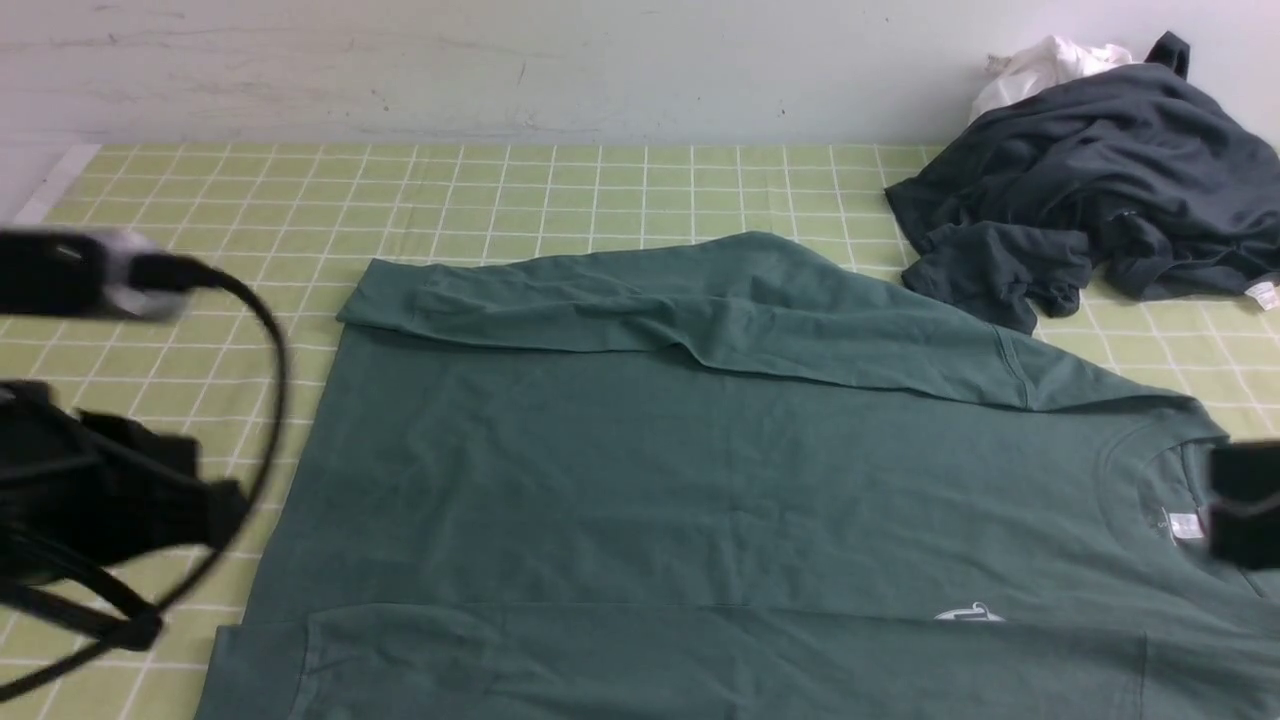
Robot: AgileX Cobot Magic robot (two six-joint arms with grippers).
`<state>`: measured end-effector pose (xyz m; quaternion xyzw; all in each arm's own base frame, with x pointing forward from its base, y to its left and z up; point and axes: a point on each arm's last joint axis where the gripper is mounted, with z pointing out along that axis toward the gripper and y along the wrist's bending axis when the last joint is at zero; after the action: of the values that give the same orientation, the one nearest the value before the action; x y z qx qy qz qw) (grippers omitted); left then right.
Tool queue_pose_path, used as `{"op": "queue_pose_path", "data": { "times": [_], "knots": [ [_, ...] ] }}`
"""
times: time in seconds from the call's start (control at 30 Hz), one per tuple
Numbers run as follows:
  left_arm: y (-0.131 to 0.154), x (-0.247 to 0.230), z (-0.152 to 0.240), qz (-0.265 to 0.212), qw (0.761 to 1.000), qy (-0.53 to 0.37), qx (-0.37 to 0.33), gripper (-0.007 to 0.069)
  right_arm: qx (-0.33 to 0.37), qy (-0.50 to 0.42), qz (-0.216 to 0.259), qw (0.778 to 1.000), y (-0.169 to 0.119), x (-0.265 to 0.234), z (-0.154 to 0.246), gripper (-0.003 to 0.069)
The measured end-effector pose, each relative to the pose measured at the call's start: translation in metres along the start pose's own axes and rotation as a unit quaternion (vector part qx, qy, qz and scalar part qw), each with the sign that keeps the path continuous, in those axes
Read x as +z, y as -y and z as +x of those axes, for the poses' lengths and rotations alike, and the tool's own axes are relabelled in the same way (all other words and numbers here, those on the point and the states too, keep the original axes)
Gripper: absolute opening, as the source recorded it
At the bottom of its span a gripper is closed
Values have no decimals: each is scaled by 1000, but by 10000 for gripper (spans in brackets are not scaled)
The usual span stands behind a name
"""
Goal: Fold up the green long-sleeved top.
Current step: Use the left arm to clamp the cuff closest to it
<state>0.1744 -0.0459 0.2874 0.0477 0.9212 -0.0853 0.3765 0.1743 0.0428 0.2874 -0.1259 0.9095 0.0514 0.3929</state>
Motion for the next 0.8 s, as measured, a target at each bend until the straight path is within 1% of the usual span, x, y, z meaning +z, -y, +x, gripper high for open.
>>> {"op": "queue_pose_path", "data": {
  "times": [0.03, 0.07, 0.17, 0.23, 0.27, 0.3, 0.37, 0.53, 0.57, 0.6, 0.67, 0.73, 0.8],
  "knots": [
    [1, 5, 1, 3, 1000, -13, 2, -3, -10, -17, -11, 1000, -4, 6, 1, -14],
    [5, 24, 4, 12, 998, -55, 2, -3, -46, -54, -36, 997, -12, 21, 4, -14],
    [2, 50, 8, 6, 994, -108, -8, 8, -85, -81, -60, 991, -21, 36, 6, -14],
    [-7, 67, 12, -7, 989, -142, -26, 41, -94, -87, -67, 990, -24, 42, 7, -13],
    [-13, 77, 15, -16, 986, -161, -39, 78, -97, -84, -68, 989, -25, 45, 6, -13],
    [-18, 82, 17, -22, 984, -172, -47, 99, -95, -82, -68, 990, -25, 45, 5, -13],
    [-32, 95, 22, -35, 977, -199, -65, 196, -92, -75, -69, 991, -25, 46, 4, -13],
    [-54, 119, 32, -55, 965, -237, -96, 390, -91, -66, -69, 991, -26, 46, 2, -13],
    [-57, 122, 34, -58, 964, -241, -101, 410, -91, -63, -68, 992, -26, 46, 2, -13],
    [-60, 127, 37, -61, 961, -248, -106, 446, -91, -60, -67, 992, -26, 46, 1, -13],
    [-64, 134, 40, -64, 957, -259, -111, 473, -91, -57, -67, 992, -25, 46, 0, -13],
    [-65, 137, 42, -64, 957, -260, -114, 478, -91, -55, -66, 992, -25, 46, 0, -13],
    [-64, 138, 41, -60, 957, -258, -117, 444, -91, -53, -66, 992, -25, 46, 0, -13]
  ]
}}
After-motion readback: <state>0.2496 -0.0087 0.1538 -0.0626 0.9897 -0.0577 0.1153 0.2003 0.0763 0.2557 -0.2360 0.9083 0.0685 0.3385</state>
